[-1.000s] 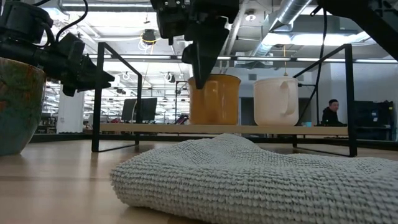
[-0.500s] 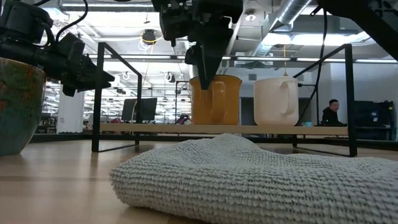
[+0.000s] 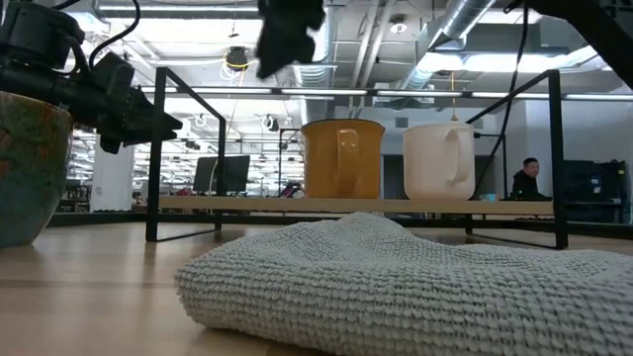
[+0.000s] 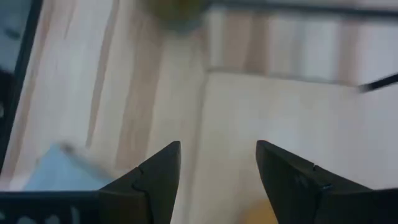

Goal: Stack small to large cups/mugs on shelf
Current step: Put the brown cup on the shelf

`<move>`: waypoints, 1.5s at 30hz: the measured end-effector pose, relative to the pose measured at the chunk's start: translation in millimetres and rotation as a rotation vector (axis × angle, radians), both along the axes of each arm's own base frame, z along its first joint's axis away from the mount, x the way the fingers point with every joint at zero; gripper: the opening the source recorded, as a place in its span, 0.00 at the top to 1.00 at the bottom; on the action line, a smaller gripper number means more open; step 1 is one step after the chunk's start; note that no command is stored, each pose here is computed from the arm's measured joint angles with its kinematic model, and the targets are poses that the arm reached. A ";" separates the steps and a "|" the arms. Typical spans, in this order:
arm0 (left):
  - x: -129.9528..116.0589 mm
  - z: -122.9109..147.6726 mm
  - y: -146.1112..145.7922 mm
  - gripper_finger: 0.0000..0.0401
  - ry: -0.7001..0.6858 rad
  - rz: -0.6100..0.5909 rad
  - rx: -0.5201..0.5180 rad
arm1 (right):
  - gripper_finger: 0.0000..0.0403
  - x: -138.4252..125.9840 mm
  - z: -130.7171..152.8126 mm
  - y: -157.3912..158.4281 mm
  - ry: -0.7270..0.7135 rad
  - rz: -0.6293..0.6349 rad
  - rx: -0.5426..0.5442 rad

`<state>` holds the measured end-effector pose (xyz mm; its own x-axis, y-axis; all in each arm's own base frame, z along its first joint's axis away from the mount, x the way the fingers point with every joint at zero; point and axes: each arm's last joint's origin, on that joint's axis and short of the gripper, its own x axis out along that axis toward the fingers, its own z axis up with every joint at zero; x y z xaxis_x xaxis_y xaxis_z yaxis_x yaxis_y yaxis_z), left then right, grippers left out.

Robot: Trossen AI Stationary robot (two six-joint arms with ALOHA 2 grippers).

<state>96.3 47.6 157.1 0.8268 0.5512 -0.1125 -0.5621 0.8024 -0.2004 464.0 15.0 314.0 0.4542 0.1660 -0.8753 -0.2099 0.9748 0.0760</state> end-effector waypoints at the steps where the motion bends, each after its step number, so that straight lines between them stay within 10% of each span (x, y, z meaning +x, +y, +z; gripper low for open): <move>1: 0.1 0.0 -0.1 0.57 0.000 -0.006 -0.001 | 0.42 -2.8 8.7 -6.1 -0.030 -0.016 0.001; 26: 0.2 -0.2 -0.3 0.57 -0.002 -0.013 -0.008 | 0.42 -139.2 171.9 -138.6 -0.543 -0.380 -0.217; 36: 0.2 -0.2 -0.3 0.57 -0.003 -0.011 -0.009 | 0.42 -221.7 177.3 -144.6 -0.607 -0.495 -0.281; 45: 0.2 -0.1 -0.3 0.57 -0.004 -0.010 -0.010 | 0.42 -293.6 124.3 -116.4 -0.825 -0.587 -0.297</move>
<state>96.5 47.4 157.0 0.8329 0.5415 -0.1144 -0.5530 0.8061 -0.2106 170.3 -101.5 438.3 0.8672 -0.4429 -0.2275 0.4226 0.8963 -0.1340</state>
